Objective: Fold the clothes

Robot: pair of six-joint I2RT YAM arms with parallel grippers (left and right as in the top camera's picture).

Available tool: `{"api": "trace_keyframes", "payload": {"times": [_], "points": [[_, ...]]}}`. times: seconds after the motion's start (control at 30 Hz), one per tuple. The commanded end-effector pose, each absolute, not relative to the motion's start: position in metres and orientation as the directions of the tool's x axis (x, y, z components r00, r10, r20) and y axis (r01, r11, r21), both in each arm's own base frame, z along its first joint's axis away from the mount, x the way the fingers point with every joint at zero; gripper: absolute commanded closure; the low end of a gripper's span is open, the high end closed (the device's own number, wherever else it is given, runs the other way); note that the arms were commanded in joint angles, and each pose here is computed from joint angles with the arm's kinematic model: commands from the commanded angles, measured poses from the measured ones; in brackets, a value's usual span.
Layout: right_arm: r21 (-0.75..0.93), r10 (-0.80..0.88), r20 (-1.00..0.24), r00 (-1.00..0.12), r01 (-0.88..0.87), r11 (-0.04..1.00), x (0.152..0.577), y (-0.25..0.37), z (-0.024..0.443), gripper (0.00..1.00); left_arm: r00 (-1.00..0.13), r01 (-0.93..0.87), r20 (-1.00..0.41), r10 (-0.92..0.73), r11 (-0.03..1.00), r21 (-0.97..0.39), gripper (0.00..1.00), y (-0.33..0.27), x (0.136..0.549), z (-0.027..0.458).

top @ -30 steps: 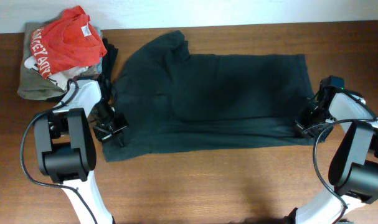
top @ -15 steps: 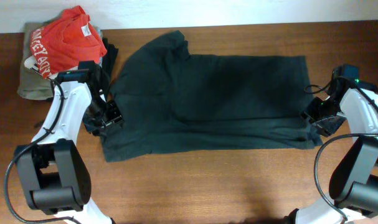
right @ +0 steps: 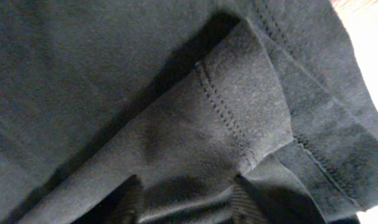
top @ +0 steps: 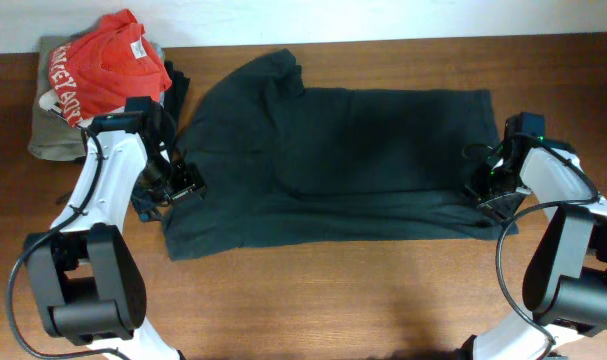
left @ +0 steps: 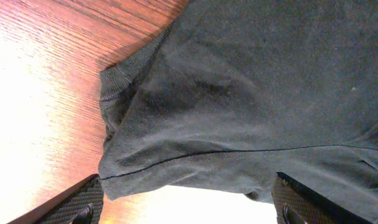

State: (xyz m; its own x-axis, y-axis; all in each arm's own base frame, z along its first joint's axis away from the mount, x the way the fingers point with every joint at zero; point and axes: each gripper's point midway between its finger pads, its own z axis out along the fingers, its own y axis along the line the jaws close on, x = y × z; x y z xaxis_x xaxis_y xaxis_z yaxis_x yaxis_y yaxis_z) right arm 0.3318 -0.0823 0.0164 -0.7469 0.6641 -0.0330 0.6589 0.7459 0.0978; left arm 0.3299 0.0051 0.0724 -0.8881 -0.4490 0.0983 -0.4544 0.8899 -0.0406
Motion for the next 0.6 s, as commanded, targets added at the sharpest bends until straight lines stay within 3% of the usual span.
{"api": "trace_keyframes", "payload": {"times": [0.0, 0.23, 0.37, 0.57], "points": [[0.099, 0.672, -0.015, -0.74, 0.668, 0.738, 0.326, -0.077, 0.008, 0.54, -0.889, -0.45, 0.105, -0.445, 0.893, -0.03, 0.14, 0.005, 0.328, 0.069], [0.116, 0.672, -0.054, -0.739, 0.663, 0.739, 0.335, -0.08, 0.006, 0.67, -0.889, -0.45, 0.105, -0.445, 0.893, -0.03, 0.14, 0.005, 0.328, 0.069], [0.118, 0.671, -0.069, -0.738, 0.662, 0.74, 0.338, -0.081, 0.006, 0.85, -0.89, -0.45, 0.105, -0.444, 0.893, -0.03, 0.14, 0.005, 0.328, 0.069], [0.127, 0.671, -0.106, -0.734, 0.659, 0.741, 0.346, -0.085, 0.008, 0.96, -0.89, -0.45, 0.104, -0.445, 0.893, -0.031, 0.14, 0.005, 0.328, 0.069]]}}
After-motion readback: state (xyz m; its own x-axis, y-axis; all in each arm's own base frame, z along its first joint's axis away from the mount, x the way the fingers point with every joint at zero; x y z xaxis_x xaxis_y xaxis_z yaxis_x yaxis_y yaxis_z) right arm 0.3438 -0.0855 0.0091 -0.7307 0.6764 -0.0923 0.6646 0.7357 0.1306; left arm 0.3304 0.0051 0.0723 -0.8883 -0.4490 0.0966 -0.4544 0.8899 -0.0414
